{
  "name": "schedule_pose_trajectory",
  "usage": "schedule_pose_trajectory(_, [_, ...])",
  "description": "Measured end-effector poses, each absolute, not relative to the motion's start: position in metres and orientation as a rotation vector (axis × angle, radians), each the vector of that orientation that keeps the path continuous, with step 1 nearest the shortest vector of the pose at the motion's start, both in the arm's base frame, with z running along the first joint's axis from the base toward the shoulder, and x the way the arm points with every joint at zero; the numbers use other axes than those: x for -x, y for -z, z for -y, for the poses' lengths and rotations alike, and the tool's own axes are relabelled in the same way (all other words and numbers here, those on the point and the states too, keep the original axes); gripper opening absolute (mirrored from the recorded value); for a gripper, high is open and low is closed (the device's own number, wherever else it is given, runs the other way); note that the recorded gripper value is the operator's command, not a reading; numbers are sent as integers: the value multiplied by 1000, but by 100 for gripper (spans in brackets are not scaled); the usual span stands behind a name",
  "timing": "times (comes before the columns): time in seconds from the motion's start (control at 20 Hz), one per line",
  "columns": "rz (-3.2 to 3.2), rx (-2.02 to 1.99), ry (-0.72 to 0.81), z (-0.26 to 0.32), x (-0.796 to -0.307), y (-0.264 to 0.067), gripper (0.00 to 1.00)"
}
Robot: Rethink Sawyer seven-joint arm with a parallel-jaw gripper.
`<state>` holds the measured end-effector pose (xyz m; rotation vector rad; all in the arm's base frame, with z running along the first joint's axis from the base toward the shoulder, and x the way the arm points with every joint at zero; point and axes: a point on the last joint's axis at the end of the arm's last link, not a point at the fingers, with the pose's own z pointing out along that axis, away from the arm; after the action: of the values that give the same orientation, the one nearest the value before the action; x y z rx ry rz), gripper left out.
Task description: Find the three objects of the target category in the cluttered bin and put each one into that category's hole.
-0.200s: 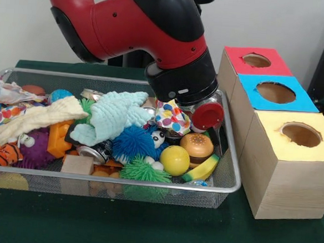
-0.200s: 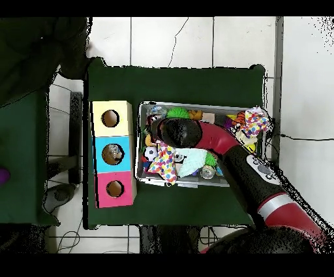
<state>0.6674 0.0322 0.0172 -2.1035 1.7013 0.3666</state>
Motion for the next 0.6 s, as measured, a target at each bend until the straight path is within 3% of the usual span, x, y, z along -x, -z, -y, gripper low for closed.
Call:
schedule_pose_trajectory(0.5, [-1713,2095,-340,-22,-673,-27,0])
schedule_pose_trajectory(0.55, [-1718,2089,-337,-20,-674,-28,100])
schedule_pose_trajectory(0.6, [-1718,2088,-338,-19,-674,-28,100])
